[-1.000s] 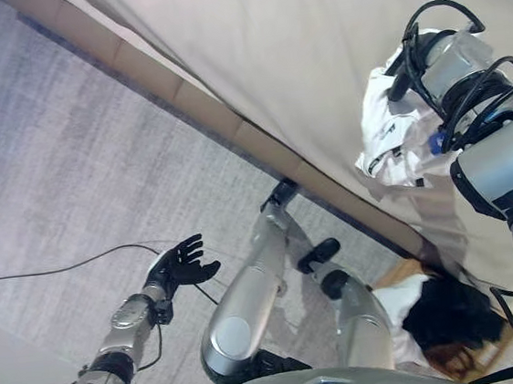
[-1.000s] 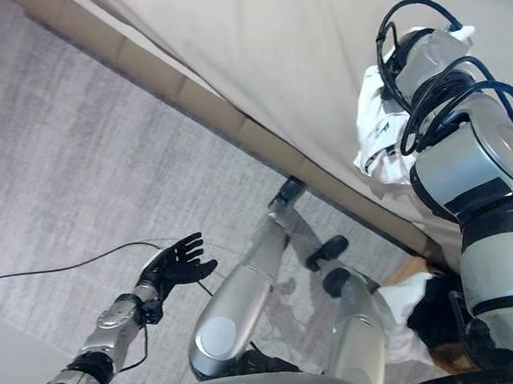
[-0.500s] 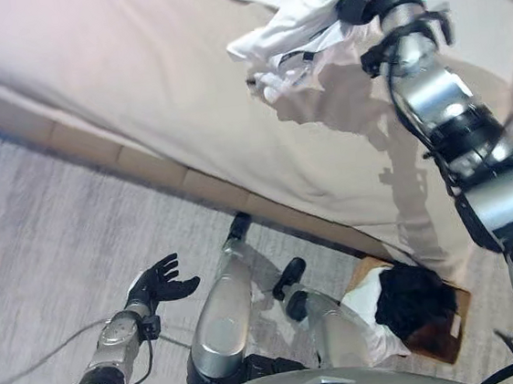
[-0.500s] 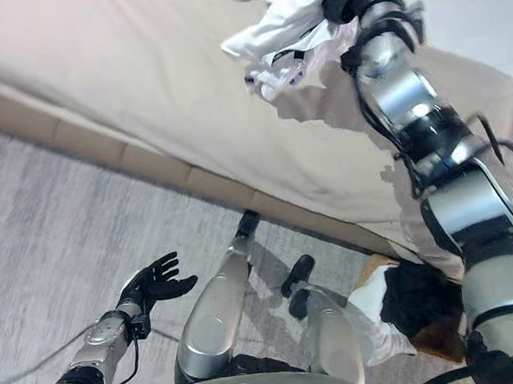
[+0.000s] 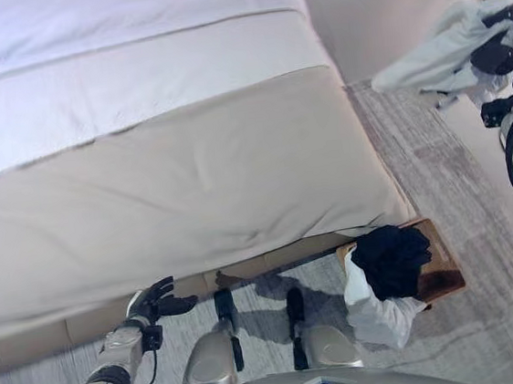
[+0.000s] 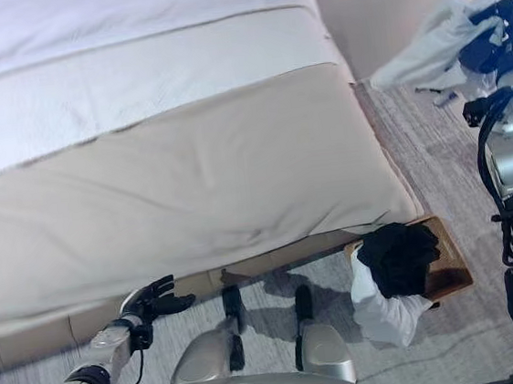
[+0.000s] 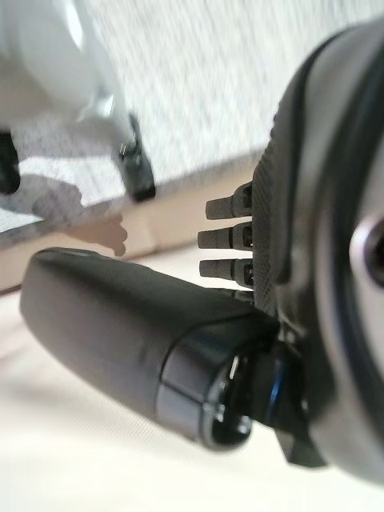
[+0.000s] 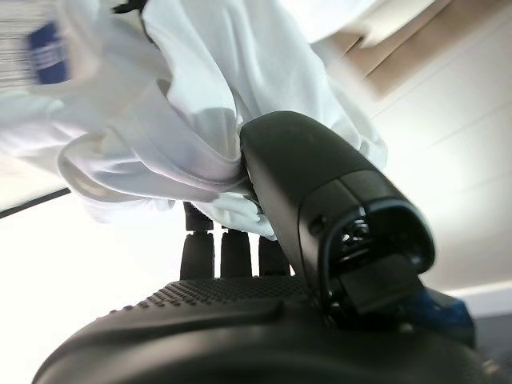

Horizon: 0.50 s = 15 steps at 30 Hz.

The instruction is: Pick up the clothes from the bed and place them into the basket

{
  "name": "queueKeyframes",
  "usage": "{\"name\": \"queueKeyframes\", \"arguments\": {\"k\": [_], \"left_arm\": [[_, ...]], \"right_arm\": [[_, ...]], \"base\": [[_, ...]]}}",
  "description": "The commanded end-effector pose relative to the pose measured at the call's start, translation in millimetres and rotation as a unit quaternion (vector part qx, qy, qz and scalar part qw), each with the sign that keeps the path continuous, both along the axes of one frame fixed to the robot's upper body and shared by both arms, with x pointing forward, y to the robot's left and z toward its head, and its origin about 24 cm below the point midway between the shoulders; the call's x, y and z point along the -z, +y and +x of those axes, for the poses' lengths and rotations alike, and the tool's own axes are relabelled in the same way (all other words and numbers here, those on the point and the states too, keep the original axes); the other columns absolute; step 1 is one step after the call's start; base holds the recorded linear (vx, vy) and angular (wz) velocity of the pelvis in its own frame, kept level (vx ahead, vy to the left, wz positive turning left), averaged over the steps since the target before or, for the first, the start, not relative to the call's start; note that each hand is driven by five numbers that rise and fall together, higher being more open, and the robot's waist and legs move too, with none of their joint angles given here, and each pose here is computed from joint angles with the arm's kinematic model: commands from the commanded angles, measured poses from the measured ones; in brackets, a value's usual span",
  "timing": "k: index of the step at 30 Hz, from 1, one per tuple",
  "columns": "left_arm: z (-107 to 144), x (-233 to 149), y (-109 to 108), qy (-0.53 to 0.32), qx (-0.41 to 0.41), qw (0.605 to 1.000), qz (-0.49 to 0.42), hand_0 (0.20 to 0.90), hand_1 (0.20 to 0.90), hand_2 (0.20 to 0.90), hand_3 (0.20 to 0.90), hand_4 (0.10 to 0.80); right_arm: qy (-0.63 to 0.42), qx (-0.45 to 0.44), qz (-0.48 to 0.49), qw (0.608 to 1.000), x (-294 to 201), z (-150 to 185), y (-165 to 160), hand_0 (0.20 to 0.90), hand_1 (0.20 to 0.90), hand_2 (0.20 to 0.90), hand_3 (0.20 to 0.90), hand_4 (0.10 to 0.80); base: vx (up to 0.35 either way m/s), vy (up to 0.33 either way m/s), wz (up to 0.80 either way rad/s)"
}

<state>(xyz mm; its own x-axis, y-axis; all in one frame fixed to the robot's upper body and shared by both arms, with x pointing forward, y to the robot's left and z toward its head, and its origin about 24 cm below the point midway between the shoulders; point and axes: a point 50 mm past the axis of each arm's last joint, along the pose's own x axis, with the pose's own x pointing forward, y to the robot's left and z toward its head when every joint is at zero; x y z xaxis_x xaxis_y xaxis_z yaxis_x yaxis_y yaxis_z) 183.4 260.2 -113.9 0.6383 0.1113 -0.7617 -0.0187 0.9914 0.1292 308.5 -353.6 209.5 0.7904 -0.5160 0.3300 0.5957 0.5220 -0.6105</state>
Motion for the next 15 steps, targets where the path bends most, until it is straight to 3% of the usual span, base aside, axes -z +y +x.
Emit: {"name": "queueKeyframes", "arguments": {"k": [1, 10, 13, 15], "left_arm": [[-16, 11, -5, 0.045, 0.041, 0.998, 0.010, 0.900, 0.900, 0.900, 0.900, 0.800], [-20, 16, -11, 0.071, 0.071, 0.995, 0.015, 0.900, 0.900, 0.900, 0.900, 0.800], [-9, 10, -11, 0.056, 0.078, 0.995, 0.022, 0.900, 0.900, 0.900, 0.900, 0.800], [12, 1, -17, 0.022, 0.079, 0.996, 0.020, 0.900, 0.900, 0.900, 0.900, 0.800]], "right_arm": [[-0.083, -0.023, -0.076, 0.993, -41, -12, 7, 0.300, 0.300, 0.300, 0.200, 0.100], [0.019, -0.015, -0.056, 0.998, 7, -8, -1, 0.300, 0.300, 0.300, 0.200, 0.100], [0.042, -0.004, -0.053, 0.998, 14, -2, -6, 0.300, 0.300, 0.300, 0.200, 0.100], [0.038, 0.004, -0.057, 0.998, 5, 7, -7, 0.300, 0.300, 0.300, 0.200, 0.100]], "base": [[0.002, -0.089, -0.48], [0.004, -0.095, -0.37], [-0.155, -0.097, -0.12], [-0.303, -0.048, -0.15]]}}
